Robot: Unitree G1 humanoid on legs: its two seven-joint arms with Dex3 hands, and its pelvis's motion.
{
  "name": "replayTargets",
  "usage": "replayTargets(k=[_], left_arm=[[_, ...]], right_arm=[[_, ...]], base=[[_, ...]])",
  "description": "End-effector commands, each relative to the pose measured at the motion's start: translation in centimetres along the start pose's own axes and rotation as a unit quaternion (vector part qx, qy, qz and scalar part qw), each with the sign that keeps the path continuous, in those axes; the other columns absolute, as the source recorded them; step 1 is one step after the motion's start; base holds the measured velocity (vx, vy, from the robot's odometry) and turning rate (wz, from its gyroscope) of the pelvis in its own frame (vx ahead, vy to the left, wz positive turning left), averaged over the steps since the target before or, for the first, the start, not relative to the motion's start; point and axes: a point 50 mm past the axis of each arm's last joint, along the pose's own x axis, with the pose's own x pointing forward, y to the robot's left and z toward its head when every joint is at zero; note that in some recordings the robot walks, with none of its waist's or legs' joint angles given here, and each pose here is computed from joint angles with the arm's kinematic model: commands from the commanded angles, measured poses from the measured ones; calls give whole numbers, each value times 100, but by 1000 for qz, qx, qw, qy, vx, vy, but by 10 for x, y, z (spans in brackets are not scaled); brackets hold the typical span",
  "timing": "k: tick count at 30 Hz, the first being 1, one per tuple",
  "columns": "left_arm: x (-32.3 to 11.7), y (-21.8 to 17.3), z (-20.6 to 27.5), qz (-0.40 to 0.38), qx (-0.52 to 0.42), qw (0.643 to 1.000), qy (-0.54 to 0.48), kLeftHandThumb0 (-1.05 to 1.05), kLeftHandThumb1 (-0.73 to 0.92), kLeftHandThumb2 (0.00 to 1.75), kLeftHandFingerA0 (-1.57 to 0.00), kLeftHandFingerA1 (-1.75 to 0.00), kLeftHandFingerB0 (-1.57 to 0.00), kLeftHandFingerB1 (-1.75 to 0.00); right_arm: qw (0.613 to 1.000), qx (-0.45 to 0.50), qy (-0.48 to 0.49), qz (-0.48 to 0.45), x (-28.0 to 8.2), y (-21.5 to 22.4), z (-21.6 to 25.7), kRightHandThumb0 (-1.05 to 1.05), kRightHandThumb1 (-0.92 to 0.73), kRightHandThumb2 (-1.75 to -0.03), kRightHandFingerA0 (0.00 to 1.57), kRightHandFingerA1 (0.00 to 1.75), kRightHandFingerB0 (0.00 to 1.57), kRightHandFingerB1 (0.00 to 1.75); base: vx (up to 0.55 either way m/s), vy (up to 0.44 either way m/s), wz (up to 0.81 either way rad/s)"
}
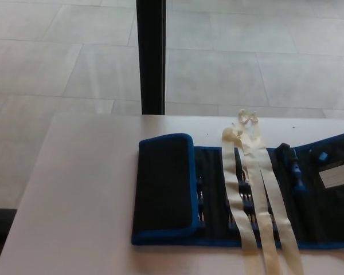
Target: The robot uses its right hand to lift an edge of the toolkit kept in middle of the desk and make one fold in it
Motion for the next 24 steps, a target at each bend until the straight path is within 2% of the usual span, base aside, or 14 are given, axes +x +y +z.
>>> replayTargets(k=[1,4,5,6,7,8,9,10,11,12,18,21,22,24], left_arm=[[-1,52,6,66,-124,990,27,-74,89,66,-51,-69,-40,-52],[-1,52,4,67,-122,990,28,-73,89,65,-52,-70,-41,-52],[-1,53,4,68,-136,988,28,-72,67,106,-49,-71,-38,-61],[-2,54,2,71,-126,989,30,-75,89,66,-53,-67,-39,-52],[-2,54,1,72,-127,989,29,-74,89,66,-52,-68,-40,-54],[-2,54,2,72,-127,989,30,-74,89,66,-53,-69,-40,-53],[-2,53,2,69,-126,989,30,-74,69,107,-50,-73,-37,-62],[-2,53,1,68,-121,990,31,-75,90,66,-49,-70,-38,-53],[-2,53,0,68,-120,990,32,-75,90,66,-49,-70,-38,-53],[-2,53,-1,66,-121,990,31,-74,90,66,-47,-67,-38,-53],[-2,51,-1,64,-116,991,31,-75,90,67,-51,-68,-38,-50],[-2,51,-2,67,-127,989,38,-74,89,66,-48,-65,-38,-50],[-2,51,-5,66,-123,989,40,-75,89,66,-49,-64,-38,-49],[-2,50,-7,63,-120,990,41,-75,90,67,-49,-66,-39,-51]], right_arm=[[922,369,-74,-96,-1,-62,44,-78,-82,-62,65,112,10,86],[897,420,-87,-104,-2,-71,54,-78,-83,-63,60,112,8,91],[889,436,-94,-109,-3,-75,58,-80,-81,-63,87,124,6,88],[882,444,-105,-113,-4,-81,66,-81,-85,-63,97,114,0,94],[875,457,-112,-116,-4,-83,72,-74,-61,-112,87,110,1,65],[866,470,-122,-117,-5,-86,80,-80,-84,-67,68,123,0,85],[863,473,-141,-112,-7,-86,96,-79,-87,-65,80,117,0,86],[858,480,-153,-101,-7,-86,104,-81,-66,-102,77,111,7,72],[857,481,-154,-100,-7,-86,104,-81,-66,-102,77,111,7,72],[853,487,-158,-97,-8,-85,116,-82,-84,-65,76,113,3,88],[839,503,-193,-77,-13,-80,152,-82,-85,-65,78,102,7,92],[819,527,-219,-63,-18,-74,176,-80,-81,-65,49,117,8,83],[813,529,-237,-53,-22,-68,189,-78,-79,-64,64,94,24,73],[826,496,-264,-41,-26,-60,201,-80,-77,-63,62,74,38,64]], base=[[0,0,0],[0,0,0],[0,0,0],[0,0,0],[0,0,0],[0,0,0],[0,0,0],[0,0,0],[0,0,0],[0,0,0],[0,0,0],[0,0,0],[0,0,0],[0,0,0]])
